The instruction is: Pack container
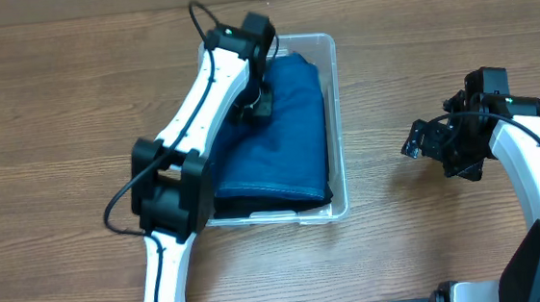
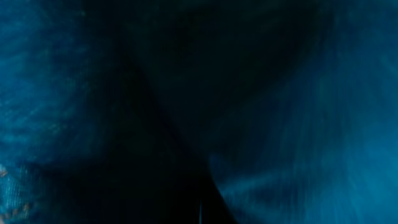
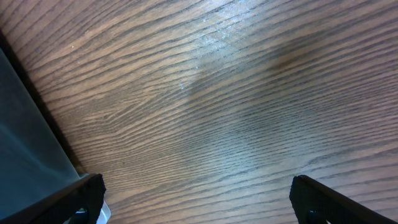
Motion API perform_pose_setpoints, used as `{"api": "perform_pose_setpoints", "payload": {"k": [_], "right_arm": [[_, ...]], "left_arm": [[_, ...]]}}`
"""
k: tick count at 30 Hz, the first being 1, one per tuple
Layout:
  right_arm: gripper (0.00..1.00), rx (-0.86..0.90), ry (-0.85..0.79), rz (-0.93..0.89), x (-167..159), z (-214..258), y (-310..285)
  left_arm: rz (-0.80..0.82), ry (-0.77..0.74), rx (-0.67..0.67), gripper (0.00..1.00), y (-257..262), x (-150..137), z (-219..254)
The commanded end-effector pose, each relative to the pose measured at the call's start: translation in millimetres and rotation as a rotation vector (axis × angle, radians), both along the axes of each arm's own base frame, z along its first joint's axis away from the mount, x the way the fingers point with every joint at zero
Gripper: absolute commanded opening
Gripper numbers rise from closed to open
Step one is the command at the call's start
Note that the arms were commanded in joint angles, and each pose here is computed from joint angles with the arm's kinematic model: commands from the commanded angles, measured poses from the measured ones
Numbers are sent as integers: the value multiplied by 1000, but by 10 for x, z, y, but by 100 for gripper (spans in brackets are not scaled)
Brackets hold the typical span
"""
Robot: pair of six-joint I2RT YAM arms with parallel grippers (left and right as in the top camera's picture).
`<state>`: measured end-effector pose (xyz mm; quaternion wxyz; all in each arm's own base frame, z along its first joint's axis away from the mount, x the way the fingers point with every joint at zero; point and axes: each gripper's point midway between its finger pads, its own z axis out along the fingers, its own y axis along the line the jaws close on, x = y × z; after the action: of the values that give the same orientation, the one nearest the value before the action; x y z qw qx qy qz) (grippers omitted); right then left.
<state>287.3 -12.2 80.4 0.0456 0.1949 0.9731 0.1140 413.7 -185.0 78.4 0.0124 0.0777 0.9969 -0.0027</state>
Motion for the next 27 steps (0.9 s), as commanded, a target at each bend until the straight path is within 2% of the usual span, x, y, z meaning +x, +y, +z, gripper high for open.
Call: {"api": "perform_pose_setpoints", "payload": {"k": [1, 2, 4, 5, 6, 7, 8, 10, 12, 14, 16, 18, 20, 23, 27], "right_arm": [[100, 1, -16, 1, 24, 28, -5], [100, 1, -16, 1, 24, 28, -5], [100, 1, -16, 2, 24, 28, -5], [100, 1, -16, 2, 24, 28, -3], [100, 1, -16, 3, 25, 28, -4], [100, 0, -21, 7, 34, 31, -4], [100, -4, -31, 30, 52, 48, 5], [100, -20, -116, 69, 293, 333, 59], [100, -50, -271, 134, 659, 796, 160], [100, -93, -390, 158, 907, 1165, 212], [100, -158, -542, 255, 1152, 1606, 356], [100, -186, -619, 333, 1259, 1749, 504], [100, -186, -707, 331, 1411, 1894, 580], [100, -160, -721, 384, 1318, 1964, 667], [100, -134, -716, 313, 1081, 2138, 644]], "left_arm": [[89, 328, 9, 4, 81, -493, -688], [55, 278, -4, 4, 63, -398, -555], [44, 84, -14, 4, 73, -113, 48], [40, -10, -34, 4, 73, -17, 381], [49, -171, -53, 4, 137, 106, 937], [62, -260, -54, 6, 212, 158, 1231], [83, -367, -54, 32, 321, 202, 1575], [158, -575, -68, 100, 673, 187, 2294], [229, -651, -73, 100, 1001, 152, 2586], [305, -667, -59, 100, 1305, 167, 2645], [454, -649, -42, 100, 1721, 193, 2586], [578, -627, -29, 100, 2088, 219, 2492], [633, -616, -6, 100, 2345, 229, 2432], [580, -542, -18, 100, 2466, 102, 2335], [558, -488, 35, 100, 2460, -196, 2378]]}}
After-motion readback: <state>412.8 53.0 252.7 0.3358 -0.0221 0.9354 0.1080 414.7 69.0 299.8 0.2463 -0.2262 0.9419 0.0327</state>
